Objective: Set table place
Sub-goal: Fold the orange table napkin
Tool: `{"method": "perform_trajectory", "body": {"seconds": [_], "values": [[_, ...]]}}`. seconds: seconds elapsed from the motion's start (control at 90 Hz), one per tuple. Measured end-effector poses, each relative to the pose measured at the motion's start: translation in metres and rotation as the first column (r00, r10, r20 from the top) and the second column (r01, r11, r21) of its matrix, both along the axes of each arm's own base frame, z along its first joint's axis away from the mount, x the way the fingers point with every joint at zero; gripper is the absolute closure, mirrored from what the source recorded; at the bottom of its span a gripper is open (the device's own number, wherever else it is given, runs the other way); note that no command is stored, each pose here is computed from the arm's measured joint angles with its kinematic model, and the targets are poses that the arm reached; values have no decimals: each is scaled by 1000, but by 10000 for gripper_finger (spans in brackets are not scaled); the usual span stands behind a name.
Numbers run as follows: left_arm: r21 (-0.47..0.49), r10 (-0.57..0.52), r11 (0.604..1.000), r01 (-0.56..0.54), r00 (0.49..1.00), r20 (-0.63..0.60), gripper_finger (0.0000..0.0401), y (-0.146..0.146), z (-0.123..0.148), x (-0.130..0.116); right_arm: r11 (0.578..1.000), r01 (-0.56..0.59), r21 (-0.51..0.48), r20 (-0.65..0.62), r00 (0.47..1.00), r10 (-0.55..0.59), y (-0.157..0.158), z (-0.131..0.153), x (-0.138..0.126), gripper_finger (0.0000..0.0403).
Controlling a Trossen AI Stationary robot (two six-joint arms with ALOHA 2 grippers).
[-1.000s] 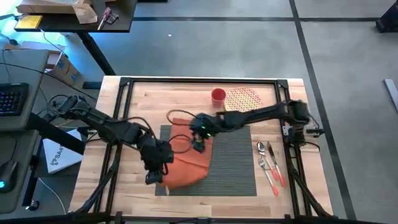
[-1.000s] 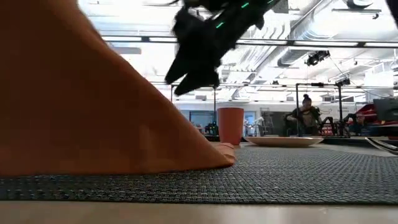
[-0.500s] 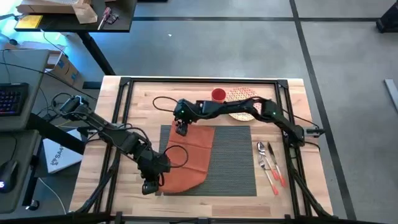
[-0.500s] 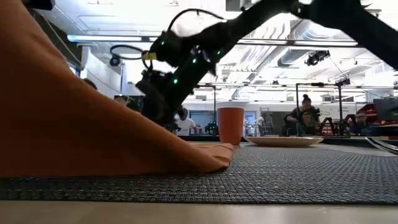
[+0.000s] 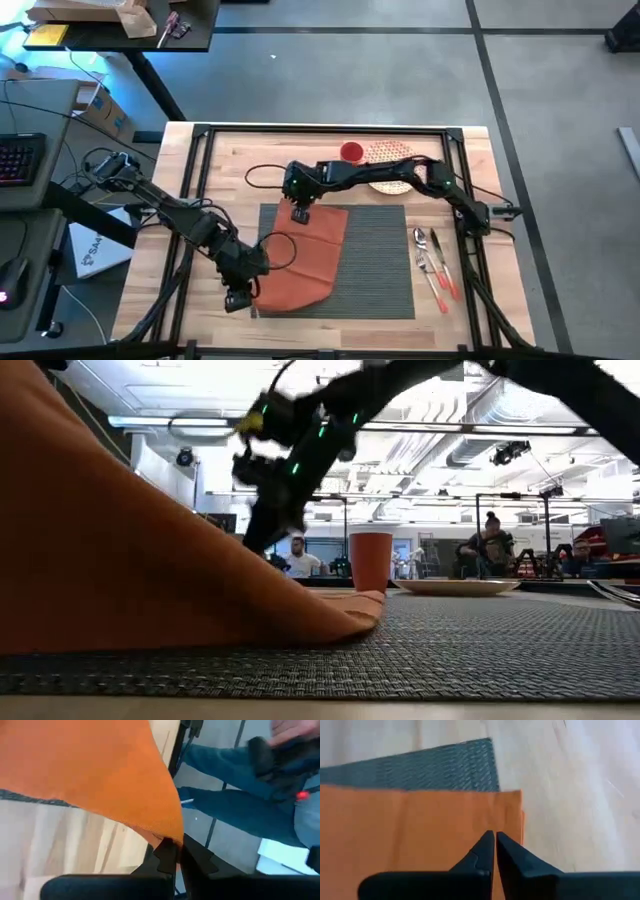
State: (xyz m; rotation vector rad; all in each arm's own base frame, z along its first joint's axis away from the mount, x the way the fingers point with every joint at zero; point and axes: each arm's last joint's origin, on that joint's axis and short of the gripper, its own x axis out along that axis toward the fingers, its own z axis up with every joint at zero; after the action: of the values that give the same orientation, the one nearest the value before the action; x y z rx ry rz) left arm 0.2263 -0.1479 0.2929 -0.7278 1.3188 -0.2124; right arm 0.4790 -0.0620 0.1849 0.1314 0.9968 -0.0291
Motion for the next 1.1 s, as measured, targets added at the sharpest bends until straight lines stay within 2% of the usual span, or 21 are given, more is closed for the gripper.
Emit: {"method": "perform_trajectory", "body": {"seconds": [0.122,0.311,0.389,0.611,0.711,0.767,0.822,0.978,1.1], "values": [[42,78,996,-81,995,57,401,7,10,-6,998,-29,61,1,1000,29,4,15,-19,403],[56,97,993,-102,992,85,401,8,10,-5,997,8,75,35,999,-10,-5,-16,-18,392],[58,94,994,-98,993,75,401,6,8,-3,997,11,70,80,997,-17,-8,-27,-11,366],[56,93,994,-97,993,74,401,6,7,-3,998,42,40,217,975,-50,-12,-53,9,251],[53,102,993,-106,993,67,401,6,7,-3,998,61,20,229,971,-64,-13,-72,14,232],[50,112,992,-115,992,61,401,6,7,-3,997,73,5,222,972,-72,-13,-80,15,239],[47,123,991,-125,991,55,401,6,7,-3,997,80,2,211,974,-79,-14,-82,15,263],[47,138,989,-140,989,51,401,6,7,-2,998,66,-24,197,979,-60,-11,-78,14,382],[37,159,986,-161,986,46,401,7,9,-4,996,81,-44,195,978,-71,-8,-55,9,399]]}}
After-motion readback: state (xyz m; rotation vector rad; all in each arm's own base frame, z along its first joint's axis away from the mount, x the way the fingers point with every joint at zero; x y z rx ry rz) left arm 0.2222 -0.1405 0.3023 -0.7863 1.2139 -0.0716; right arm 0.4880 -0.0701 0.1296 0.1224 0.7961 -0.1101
